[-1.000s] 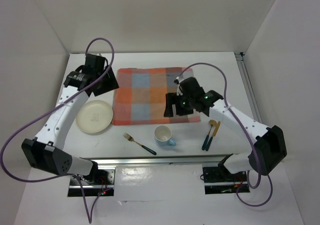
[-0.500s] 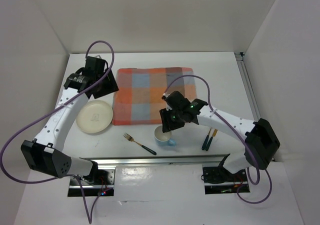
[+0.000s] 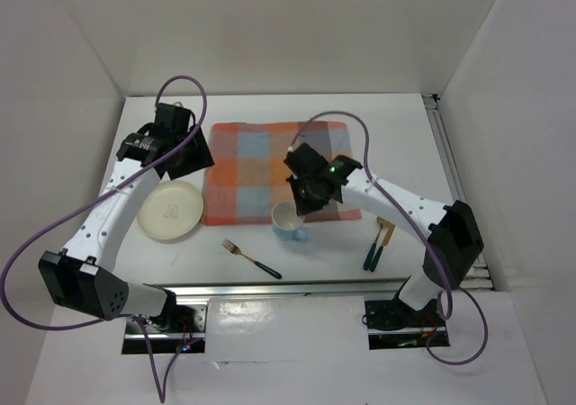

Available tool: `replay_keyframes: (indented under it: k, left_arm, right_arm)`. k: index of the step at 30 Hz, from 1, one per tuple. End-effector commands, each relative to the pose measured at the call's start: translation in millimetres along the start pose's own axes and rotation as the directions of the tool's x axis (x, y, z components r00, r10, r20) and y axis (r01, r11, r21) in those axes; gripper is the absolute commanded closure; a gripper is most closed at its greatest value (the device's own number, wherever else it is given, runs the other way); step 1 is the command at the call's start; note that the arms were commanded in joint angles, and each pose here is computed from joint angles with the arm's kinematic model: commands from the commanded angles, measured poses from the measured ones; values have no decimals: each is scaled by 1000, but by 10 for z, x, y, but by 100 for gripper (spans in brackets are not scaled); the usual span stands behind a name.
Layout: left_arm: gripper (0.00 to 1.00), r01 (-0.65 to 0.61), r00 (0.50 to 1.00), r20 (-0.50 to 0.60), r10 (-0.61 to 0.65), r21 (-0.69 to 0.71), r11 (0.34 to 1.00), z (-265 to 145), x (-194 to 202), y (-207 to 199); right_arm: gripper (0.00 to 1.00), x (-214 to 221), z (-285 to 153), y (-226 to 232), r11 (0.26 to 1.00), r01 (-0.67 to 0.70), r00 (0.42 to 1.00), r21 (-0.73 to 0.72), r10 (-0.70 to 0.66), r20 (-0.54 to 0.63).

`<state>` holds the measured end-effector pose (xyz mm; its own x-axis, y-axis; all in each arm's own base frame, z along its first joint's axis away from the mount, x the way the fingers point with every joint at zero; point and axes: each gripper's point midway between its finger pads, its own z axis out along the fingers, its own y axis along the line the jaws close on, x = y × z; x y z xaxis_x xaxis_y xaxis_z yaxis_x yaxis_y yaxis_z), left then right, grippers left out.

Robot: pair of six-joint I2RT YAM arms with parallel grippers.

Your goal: Set the dinner table for one person

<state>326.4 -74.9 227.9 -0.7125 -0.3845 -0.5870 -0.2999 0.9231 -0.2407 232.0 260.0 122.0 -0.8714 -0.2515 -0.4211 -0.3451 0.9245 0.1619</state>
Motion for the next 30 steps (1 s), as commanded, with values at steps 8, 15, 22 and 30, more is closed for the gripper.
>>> replay_keyframes:
  k: [8,15,22,30]
  left_arm:
    - [27,38,998,-53,-46,-141,989,235,162,216]
    - [27,65,992,-91,-82,-179,982,306,414,388]
    - [30,97,988,-106,-113,-152,984,386,518,439]
    - [28,111,982,-124,-142,-226,968,476,621,618]
  right_arm:
    - [100,-2082,-418,-935,952,-238,922,191,160,352]
    - [100,-2701,82,-1719,900,-383,875,208,281,395]
    - [100,-2856,383,-2162,876,-440,847,196,332,416]
    - [100,-2820,777,-2373,872,-457,846,177,365,388]
